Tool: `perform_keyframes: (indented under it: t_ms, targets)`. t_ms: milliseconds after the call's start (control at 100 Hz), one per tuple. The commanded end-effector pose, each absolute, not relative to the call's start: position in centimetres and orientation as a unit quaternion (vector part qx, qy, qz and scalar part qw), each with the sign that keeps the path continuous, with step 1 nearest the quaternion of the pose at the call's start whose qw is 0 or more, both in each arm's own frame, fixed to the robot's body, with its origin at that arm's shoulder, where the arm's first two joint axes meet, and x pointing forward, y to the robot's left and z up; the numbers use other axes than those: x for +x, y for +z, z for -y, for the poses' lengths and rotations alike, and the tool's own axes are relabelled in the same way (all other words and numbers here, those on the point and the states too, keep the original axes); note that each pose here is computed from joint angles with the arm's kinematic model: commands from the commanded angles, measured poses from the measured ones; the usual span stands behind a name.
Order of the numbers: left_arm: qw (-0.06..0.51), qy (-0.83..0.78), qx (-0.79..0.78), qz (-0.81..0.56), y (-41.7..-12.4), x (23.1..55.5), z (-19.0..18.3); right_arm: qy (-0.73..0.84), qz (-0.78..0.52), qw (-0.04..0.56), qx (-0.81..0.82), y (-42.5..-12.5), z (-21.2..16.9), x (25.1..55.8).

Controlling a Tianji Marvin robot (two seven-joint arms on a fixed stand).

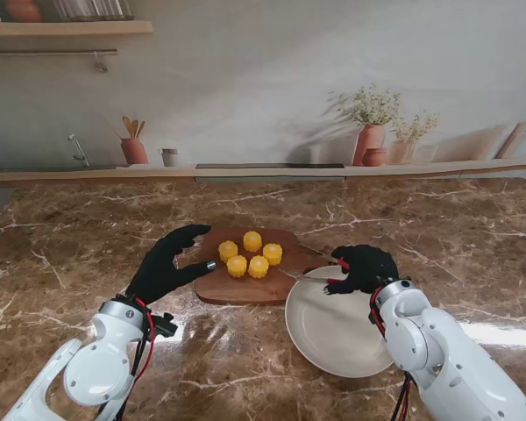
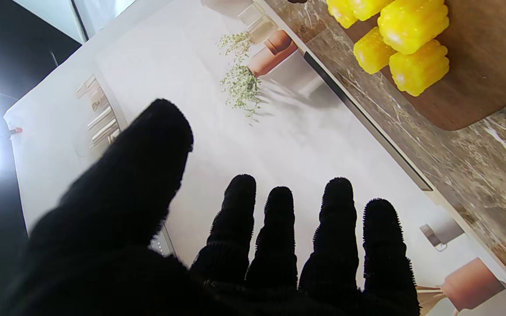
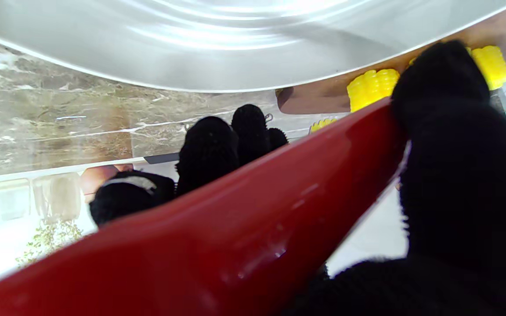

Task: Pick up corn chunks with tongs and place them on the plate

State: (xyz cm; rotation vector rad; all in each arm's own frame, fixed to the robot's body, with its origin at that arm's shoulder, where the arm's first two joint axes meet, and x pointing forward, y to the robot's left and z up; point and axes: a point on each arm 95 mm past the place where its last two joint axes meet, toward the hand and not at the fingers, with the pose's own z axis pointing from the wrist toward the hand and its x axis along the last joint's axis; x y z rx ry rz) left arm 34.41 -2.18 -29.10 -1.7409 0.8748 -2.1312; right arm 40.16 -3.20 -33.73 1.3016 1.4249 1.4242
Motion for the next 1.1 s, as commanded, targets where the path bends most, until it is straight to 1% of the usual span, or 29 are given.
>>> perform_keyframes:
  t_ms: [0,550,1090]
  targets:
    - [0.125,-0.729,-0.599,-0.307,-29.4,33.8,2.1,0.546,-0.557,0.366,0.508,-33.5,3.3,40.5]
    - [0.127,-0.719,-0.606,-0.316,-29.8,33.3,1.8,0.509,-0.601,0.318,0.528,-32.3,2.8,44.7]
    - [0.13,-0.716,-0.606,-0.32,-30.2,33.3,1.2,0.478,-0.633,0.305,0.528,-32.6,1.0,47.4]
